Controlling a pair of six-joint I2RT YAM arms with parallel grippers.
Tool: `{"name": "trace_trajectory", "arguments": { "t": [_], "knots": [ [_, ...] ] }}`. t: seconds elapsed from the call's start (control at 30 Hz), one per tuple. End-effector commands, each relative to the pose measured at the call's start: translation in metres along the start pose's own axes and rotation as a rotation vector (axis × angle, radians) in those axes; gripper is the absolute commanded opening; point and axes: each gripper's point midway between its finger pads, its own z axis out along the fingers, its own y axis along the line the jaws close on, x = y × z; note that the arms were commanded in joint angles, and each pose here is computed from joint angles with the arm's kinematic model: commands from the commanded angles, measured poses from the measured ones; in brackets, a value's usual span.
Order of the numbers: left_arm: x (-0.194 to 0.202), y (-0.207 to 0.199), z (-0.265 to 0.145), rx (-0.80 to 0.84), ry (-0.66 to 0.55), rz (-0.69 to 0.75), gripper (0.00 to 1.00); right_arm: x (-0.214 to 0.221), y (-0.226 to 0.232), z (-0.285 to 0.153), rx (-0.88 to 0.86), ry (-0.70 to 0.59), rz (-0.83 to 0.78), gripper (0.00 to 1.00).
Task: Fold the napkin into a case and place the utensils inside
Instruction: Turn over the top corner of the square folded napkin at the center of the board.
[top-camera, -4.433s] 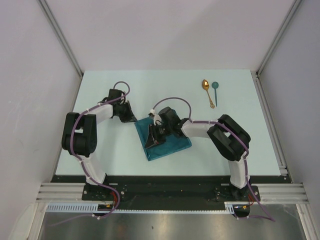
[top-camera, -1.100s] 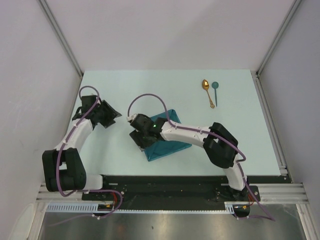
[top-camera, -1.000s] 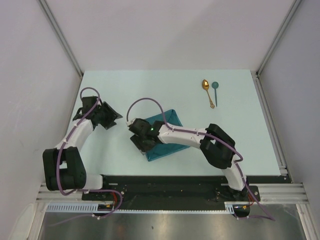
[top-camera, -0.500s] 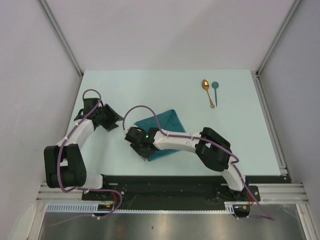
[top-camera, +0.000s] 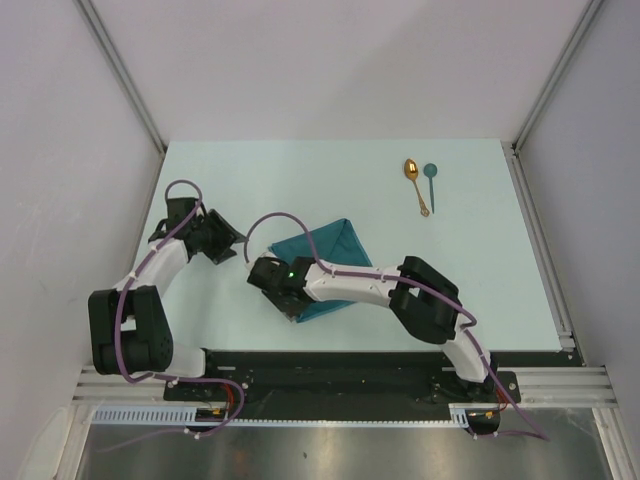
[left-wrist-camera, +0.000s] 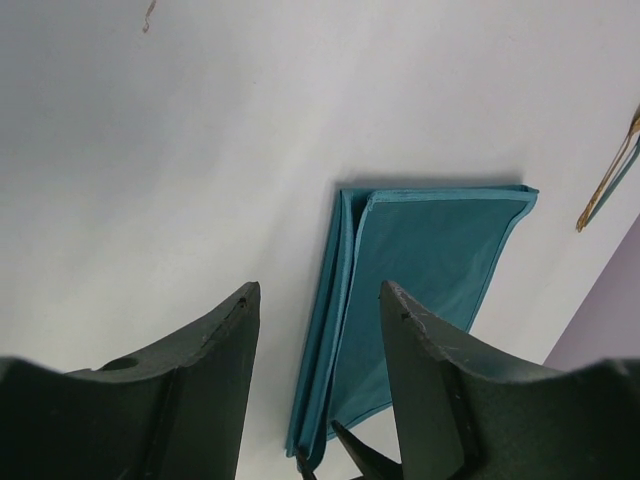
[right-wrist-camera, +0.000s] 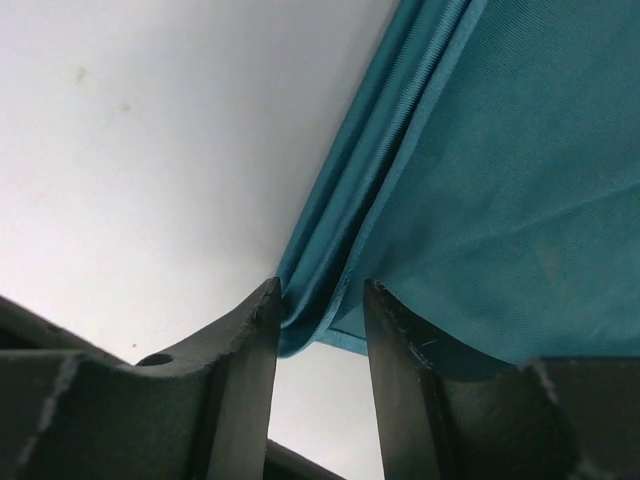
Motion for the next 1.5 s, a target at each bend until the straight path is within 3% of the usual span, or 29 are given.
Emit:
{"name": "trace_trajectory", "arguments": {
  "t": [0.0, 0.47, 0.9, 1.03, 1.23, 1.4, 1.43, 1.47],
  "knots": [
    [-0.002, 0.000, 0.000, 0.025, -0.001, 0.016, 0.56, -0.018, 0.009, -0.024, 0.011, -0.060, -0.027, 0.45],
    [-0.005, -0.001, -0.002, 0.032, -0.003, 0.021, 0.56, -0.006, 0.018, -0.007, -0.009, -0.025, -0.039, 0.44],
    [0.000, -0.002, 0.002, 0.049, 0.033, 0.029, 0.57, 0.019, 0.011, 0.020, 0.009, 0.023, -0.055, 0.35],
    [0.001, 0.001, 0.004, 0.038, 0.037, 0.031, 0.62, 0.028, 0.009, 0.029, -0.020, 0.042, -0.038, 0.34],
    [0.007, 0.002, 0.007, 0.043, 0.068, 0.024, 0.67, 0.052, 0.001, 0.045, -0.039, 0.088, -0.023, 0.25],
    [0.008, 0.003, 0.008, 0.046, 0.070, 0.028, 0.67, 0.065, -0.014, 0.055, -0.027, 0.120, 0.002, 0.10],
    [0.007, 0.000, 0.007, 0.064, 0.065, 0.036, 0.68, 0.064, -0.017, 0.055, -0.021, 0.116, 0.002, 0.02],
    [0.007, -0.002, 0.007, 0.082, 0.061, 0.039, 0.69, 0.060, -0.018, 0.051, -0.025, 0.104, 0.005, 0.00]
  ]
}}
